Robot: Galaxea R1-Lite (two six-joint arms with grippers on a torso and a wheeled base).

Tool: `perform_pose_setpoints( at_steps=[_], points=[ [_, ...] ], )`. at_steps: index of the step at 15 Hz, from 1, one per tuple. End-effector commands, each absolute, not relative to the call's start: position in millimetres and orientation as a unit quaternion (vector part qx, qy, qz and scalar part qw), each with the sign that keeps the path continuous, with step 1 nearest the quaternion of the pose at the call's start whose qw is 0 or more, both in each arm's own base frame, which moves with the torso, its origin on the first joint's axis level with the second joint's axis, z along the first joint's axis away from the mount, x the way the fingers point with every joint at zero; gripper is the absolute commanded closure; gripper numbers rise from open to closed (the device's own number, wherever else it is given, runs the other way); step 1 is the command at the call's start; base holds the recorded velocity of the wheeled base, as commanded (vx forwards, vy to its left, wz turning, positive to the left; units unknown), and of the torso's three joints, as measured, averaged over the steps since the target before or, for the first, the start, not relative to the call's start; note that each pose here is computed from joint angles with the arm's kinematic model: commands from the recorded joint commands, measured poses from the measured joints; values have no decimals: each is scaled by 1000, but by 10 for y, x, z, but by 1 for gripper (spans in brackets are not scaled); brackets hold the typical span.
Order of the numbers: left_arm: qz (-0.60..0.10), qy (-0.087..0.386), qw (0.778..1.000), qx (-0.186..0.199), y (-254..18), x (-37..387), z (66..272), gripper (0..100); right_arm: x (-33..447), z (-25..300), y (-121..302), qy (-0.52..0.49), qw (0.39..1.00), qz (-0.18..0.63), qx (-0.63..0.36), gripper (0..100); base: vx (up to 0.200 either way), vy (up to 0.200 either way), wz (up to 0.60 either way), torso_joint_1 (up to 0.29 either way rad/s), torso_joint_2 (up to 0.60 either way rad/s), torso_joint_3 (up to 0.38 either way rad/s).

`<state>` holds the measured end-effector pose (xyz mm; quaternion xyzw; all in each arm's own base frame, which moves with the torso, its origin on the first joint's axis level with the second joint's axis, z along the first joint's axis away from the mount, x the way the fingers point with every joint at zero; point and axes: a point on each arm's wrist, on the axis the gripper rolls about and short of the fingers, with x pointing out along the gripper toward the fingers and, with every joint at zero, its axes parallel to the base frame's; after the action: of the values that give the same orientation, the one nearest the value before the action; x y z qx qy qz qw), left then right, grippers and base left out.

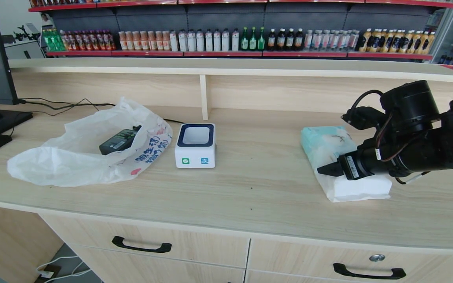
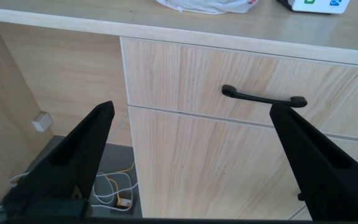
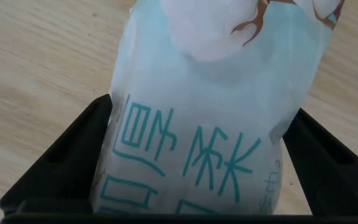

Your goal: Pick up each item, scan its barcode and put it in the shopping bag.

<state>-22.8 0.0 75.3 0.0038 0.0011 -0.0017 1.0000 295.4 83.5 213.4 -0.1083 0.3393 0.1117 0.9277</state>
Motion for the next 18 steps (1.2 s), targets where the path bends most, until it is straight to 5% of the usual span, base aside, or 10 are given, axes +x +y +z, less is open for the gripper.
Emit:
perform_pose_setpoints(
  at_steps=[1, 4, 5, 18],
  points=[
    [-2, 1, 1000, 4, 0, -228, 753, 0, 2995, 2049, 845, 352, 923, 111, -110, 0, 0, 0, 0, 0, 0, 0],
    [-2, 1, 1000, 4, 0, -228, 753, 0, 2998, 2053, 821, 352, 923, 108, -111, 0, 0, 0, 0, 0, 0, 0],
    [-2, 1, 1000, 4, 0, -228, 753, 0, 3005, 2078, 808, 348, 925, 105, -109, 100, 0, 0, 0, 0, 0, 0],
    [-2, 1, 1000, 4, 0, -228, 753, 0, 2444, 2416, 666, 294, 948, 51, -109, 100, 0, 0, 0, 0, 0, 0]
  ],
)
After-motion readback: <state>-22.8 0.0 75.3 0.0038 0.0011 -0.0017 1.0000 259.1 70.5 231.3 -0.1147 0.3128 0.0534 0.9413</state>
